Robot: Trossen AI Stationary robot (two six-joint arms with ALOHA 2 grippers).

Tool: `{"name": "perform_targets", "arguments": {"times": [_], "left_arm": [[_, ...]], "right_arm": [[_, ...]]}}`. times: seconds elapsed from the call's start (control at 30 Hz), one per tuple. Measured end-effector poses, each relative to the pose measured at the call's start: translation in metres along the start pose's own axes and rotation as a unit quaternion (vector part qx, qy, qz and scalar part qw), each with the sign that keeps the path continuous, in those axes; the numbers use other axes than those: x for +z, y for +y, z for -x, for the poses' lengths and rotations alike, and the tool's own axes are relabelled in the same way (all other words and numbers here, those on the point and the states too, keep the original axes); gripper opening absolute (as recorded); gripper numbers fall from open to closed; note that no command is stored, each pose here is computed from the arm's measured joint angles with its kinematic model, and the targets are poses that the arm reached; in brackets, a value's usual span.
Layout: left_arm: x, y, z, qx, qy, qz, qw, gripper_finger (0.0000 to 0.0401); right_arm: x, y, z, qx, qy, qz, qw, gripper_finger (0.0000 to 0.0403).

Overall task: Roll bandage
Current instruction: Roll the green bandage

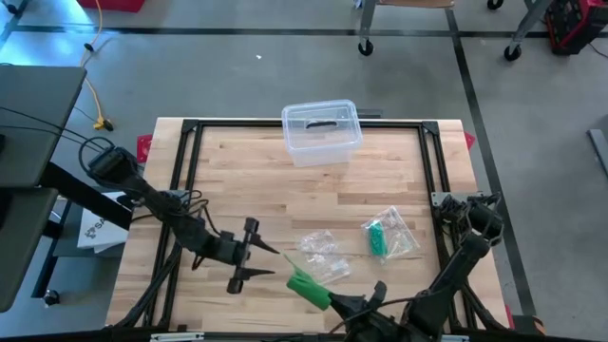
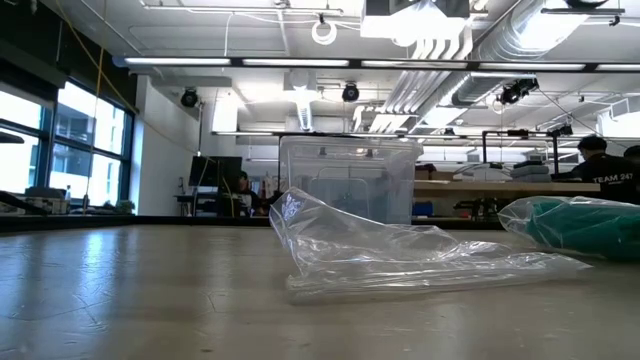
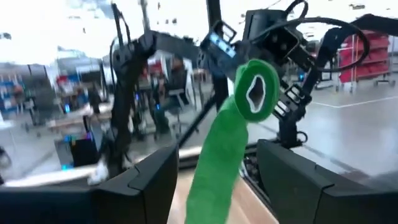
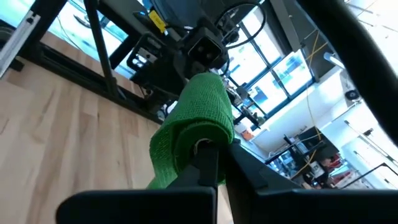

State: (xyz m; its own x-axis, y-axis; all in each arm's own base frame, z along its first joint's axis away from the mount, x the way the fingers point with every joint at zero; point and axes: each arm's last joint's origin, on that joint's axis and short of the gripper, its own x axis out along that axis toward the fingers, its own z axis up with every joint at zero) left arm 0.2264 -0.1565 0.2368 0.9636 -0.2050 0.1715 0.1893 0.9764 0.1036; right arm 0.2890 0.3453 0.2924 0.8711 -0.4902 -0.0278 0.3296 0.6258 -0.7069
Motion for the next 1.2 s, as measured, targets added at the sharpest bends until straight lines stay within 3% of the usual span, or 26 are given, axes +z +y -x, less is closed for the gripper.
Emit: {"name": "perform_targets", "arguments": {"times": [0.13, 0.33, 0.47, 0.6, 0.73, 0.93, 1.2], "left_arm": [[-0.006, 0.003, -0.014, -0.024, -0.008, -0.06, 0.998, 0.0214], [-0.016, 0.011, -0.05, -0.03, -0.012, -0.072, 0.997, 0.0227], [-0.02, 0.014, -0.073, -0.061, -0.027, -0.046, 0.997, 0.0236], [-0.02, 0.009, -0.09, -0.14, -0.046, -0.022, 0.989, 0.0227], [-0.021, 0.003, -0.1, -0.161, -0.052, -0.006, 0.986, 0.0167], [-0.03, -0.001, -0.103, -0.166, -0.035, 0.036, 0.985, 0.0016], [-0.049, -0.035, -0.096, -0.24, -0.001, 0.105, 0.965, 0.0003]], "right_arm": [[0.003, -0.003, -0.003, -0.004, -0.001, -0.002, 1.0, 0.0001], [0.01, -0.008, -0.008, 0.007, -0.021, 0.0, 1.0, 0.0001], [0.013, -0.01, -0.007, 0.009, -0.027, -0.001, 1.0, 0.0001], [0.013, -0.011, -0.007, 0.008, -0.028, 0.001, 1.0, 0.0001], [0.014, -0.011, -0.007, 0.008, -0.029, 0.0, 1.0, 0.0001], [0.016, -0.014, -0.007, 0.001, -0.028, 0.007, 1.0, 0.0], [0.023, -0.03, -0.007, -0.022, -0.016, 0.04, 0.999, 0.0]]}}
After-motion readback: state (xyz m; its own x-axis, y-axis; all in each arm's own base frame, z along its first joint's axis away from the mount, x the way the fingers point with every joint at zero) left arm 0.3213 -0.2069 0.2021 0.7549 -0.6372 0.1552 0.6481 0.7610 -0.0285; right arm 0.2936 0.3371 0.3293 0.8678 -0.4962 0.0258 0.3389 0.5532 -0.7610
